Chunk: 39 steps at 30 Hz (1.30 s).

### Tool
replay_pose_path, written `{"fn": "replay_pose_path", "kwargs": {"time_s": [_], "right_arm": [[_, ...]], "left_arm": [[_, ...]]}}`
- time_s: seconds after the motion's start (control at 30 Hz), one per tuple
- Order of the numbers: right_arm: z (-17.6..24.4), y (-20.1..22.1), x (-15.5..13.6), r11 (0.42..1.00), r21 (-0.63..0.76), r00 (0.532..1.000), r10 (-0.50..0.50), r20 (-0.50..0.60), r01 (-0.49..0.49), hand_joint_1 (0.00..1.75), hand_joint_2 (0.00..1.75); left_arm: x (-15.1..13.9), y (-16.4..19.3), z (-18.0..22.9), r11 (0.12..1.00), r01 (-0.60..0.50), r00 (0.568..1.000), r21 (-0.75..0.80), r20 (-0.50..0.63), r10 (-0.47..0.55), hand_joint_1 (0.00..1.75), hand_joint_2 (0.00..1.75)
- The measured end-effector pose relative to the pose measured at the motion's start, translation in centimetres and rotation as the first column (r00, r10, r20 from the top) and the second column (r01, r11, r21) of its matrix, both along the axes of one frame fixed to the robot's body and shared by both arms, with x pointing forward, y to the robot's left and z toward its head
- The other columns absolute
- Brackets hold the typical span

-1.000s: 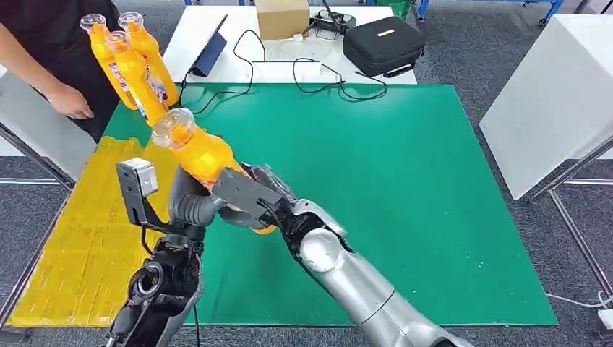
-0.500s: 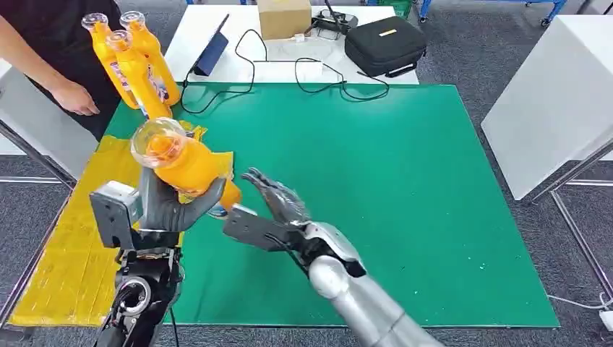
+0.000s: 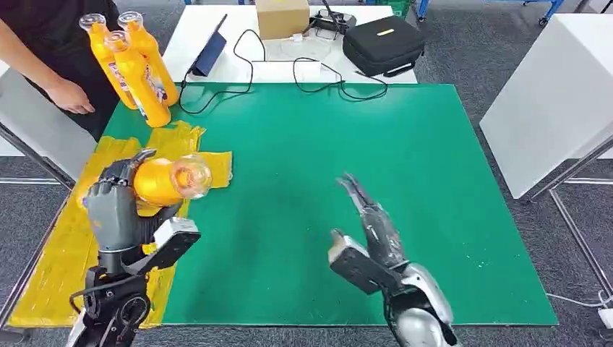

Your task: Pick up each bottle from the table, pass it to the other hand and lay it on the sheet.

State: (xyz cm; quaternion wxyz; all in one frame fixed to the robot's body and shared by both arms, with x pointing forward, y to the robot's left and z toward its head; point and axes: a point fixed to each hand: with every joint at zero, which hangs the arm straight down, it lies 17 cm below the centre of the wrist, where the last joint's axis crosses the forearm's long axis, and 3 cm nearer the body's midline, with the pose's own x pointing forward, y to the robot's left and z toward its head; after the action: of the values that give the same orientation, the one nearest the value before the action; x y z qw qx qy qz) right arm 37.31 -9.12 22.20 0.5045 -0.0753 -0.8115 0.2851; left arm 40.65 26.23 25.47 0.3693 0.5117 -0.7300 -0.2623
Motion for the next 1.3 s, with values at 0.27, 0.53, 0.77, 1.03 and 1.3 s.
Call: {"fn": "replay_pose_path", "kwargs": {"time_s": [0.27, 0.53, 0.77, 1.03, 1.3], "right_arm": [[2.5, -4.2, -0.6, 0.996, 0.064, 0.998, -0.056, 0.037, 0.054, 0.00, 0.00], [3.5, -5.8, -0.8, 0.994, 0.072, 0.995, -0.087, 0.057, 0.083, 0.00, 0.00], [3.7, -6.0, -0.8, 0.994, 0.071, 0.994, -0.091, 0.060, 0.086, 0.00, 0.00], [4.0, -5.4, -0.5, 0.997, 0.058, 0.997, -0.058, 0.055, 0.055, 0.00, 0.00], [4.5, -5.0, 0.3, 0.997, 0.057, 0.997, -0.048, 0.062, 0.044, 0.00, 0.00]], "left_arm": [[1.0, 1.9, -11.8, 0.935, -0.060, 0.955, 0.350, -0.252, 0.156, 1.75, 1.75], [0.4, 2.7, -18.7, 0.918, -0.011, 0.895, 0.397, -0.405, 0.186, 1.75, 1.75], [0.1, 2.7, -20.2, 0.915, 0.008, 0.877, 0.404, -0.443, 0.188, 1.61, 1.75], [-0.1, 2.5, -21.6, 0.913, 0.039, 0.857, 0.407, -0.483, 0.178, 0.00, 0.00], [0.1, 2.0, -18.6, 0.928, 0.018, 0.910, 0.372, -0.391, 0.140, 0.00, 0.00]]}}
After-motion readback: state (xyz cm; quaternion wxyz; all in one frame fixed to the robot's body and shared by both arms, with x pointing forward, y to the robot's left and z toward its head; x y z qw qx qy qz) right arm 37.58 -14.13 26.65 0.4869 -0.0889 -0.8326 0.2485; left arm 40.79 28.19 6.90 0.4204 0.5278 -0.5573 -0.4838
